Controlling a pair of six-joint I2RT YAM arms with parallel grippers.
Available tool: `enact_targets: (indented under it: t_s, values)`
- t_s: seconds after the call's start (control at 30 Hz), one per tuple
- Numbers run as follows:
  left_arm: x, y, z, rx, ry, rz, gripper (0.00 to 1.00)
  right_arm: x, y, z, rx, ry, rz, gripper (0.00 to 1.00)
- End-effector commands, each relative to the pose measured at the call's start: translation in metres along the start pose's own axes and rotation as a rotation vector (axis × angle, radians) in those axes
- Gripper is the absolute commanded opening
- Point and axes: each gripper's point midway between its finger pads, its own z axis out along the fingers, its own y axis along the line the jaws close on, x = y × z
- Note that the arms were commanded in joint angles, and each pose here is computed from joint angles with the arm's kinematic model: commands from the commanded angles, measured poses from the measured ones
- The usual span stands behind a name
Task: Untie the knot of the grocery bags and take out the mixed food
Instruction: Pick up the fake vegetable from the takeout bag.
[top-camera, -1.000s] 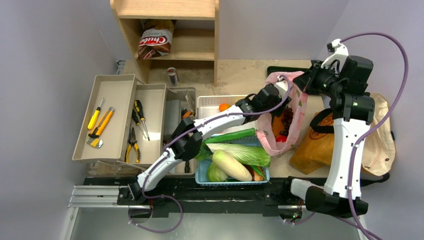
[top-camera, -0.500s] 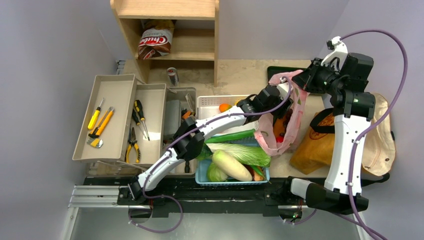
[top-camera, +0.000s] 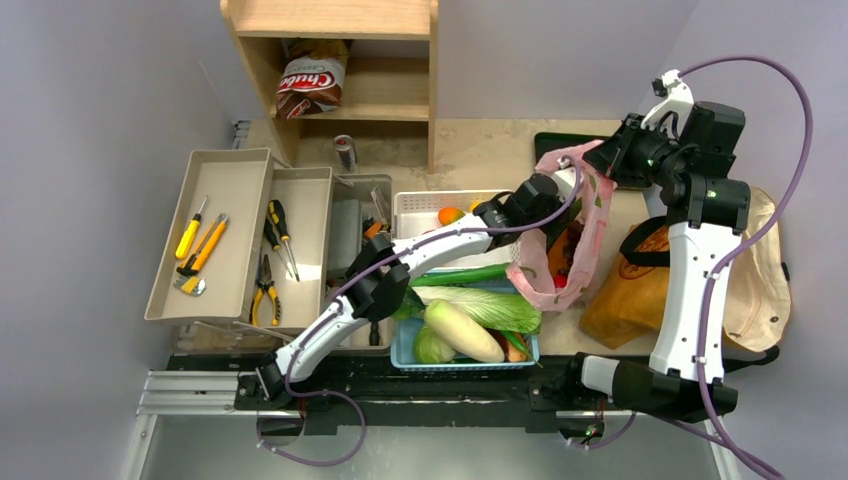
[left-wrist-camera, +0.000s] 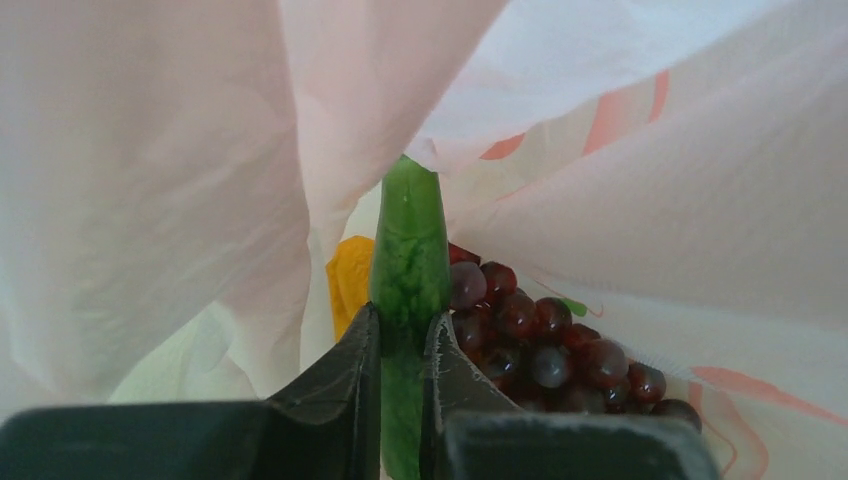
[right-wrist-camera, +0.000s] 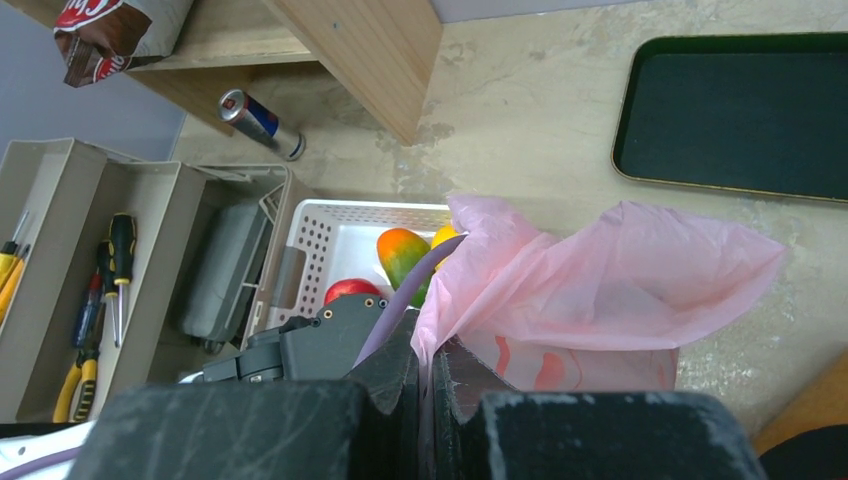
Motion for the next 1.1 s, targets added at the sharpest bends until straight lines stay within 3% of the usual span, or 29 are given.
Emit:
enact_targets:
  t_s: [0.0,0.23,0.53,0.73,1.07]
  values:
    - [-0.008,0.0,-0.017,0.046,-0.027,-0.036,0.0,-0.028,0.015,-0.017,-0.017,-0.116,-0.081,0.0]
    - [-0.087,-0.039,-0.077,0.224,-0.343,0.043,0.0,-0.034,-0.017,-0.01,0.126,-0.131,-0.112,0.0]
    - [-0.114,-0.07,-0.131,0.35,-0.503,0.183,0.0,-0.057,-0.051,-0.009,0.256,-0.186,-0.137,0.0]
    - [-0.132,-0.059,-0.153,0.289,-0.563,0.201,0.0,-0.068,-0.068,-0.012,0.258,-0.209,-0.119,0.0]
    - [-0.223,-0.077,-0.231,0.369,-0.801,0.167,0.0,-0.054,-0.083,-0.002,0.275,-0.165,-0.136,0.0]
